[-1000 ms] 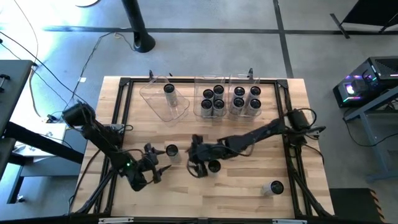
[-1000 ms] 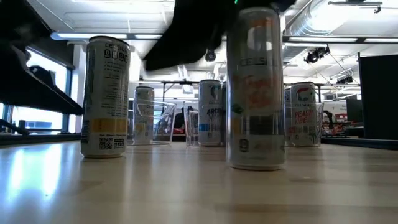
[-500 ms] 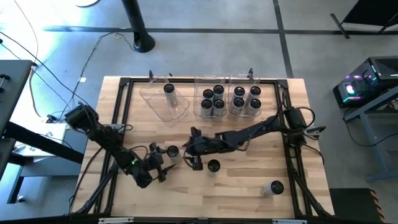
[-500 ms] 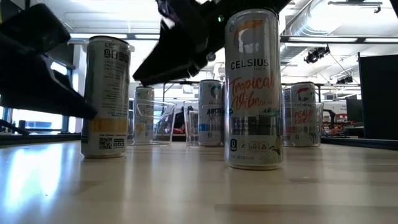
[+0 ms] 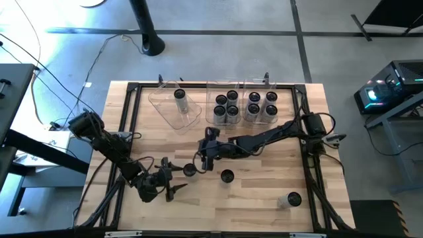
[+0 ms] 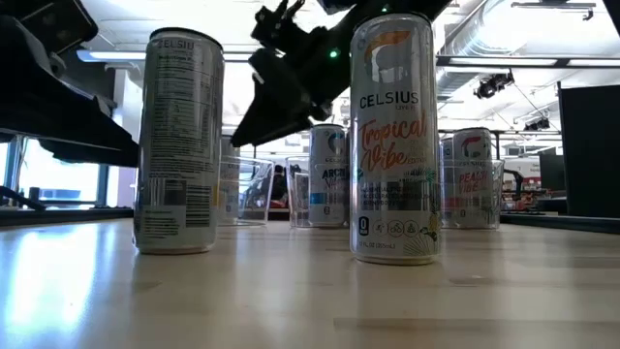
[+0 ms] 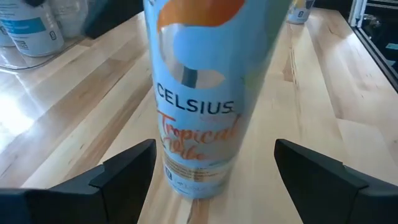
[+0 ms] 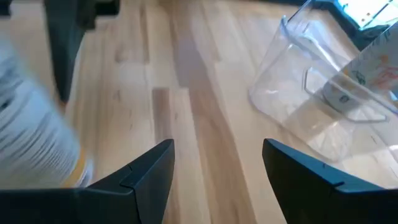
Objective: Sort soda cans
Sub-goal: Remove the white-yellow soda can from the left transparent bin, then adjust the white-yellow soda can on the left transparent bin
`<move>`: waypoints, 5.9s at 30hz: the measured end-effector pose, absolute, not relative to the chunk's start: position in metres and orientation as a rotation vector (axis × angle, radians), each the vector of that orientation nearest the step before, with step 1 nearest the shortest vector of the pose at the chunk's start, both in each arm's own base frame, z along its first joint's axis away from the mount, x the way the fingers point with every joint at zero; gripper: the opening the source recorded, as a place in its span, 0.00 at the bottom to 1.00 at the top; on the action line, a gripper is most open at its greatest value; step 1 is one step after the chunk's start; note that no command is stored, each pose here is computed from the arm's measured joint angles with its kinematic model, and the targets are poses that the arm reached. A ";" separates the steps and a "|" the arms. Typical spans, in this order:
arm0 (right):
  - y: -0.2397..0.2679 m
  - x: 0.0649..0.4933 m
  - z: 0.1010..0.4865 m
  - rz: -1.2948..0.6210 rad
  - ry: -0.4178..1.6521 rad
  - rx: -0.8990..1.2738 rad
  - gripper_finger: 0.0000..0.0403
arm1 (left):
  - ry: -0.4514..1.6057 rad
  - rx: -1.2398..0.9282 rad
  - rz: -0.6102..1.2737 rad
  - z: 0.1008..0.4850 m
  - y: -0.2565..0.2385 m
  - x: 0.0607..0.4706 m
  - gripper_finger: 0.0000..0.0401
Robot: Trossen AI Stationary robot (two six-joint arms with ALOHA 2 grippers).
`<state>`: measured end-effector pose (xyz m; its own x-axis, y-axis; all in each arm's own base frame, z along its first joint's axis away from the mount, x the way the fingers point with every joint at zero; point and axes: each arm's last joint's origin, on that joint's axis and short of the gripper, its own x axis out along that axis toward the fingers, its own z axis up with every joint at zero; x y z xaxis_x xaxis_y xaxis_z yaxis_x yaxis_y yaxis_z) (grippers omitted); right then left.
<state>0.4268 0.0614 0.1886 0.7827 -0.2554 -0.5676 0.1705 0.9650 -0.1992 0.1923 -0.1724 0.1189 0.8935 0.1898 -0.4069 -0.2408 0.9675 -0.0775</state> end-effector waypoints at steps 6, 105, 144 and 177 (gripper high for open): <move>0.077 0.410 0.210 -0.133 0.683 -0.209 0.59 | 0.453 -0.098 0.173 0.117 -0.172 0.193 0.79; 0.172 0.283 0.237 -0.478 0.644 -0.354 0.59 | 0.903 -0.310 0.789 0.233 0.159 0.248 0.60; 0.174 0.286 0.239 -0.462 0.625 -0.360 0.59 | 0.855 -0.136 0.428 0.243 0.107 0.279 0.78; 0.173 0.287 0.239 -0.459 0.624 -0.369 0.59 | 0.922 0.048 0.414 0.229 0.070 0.213 0.73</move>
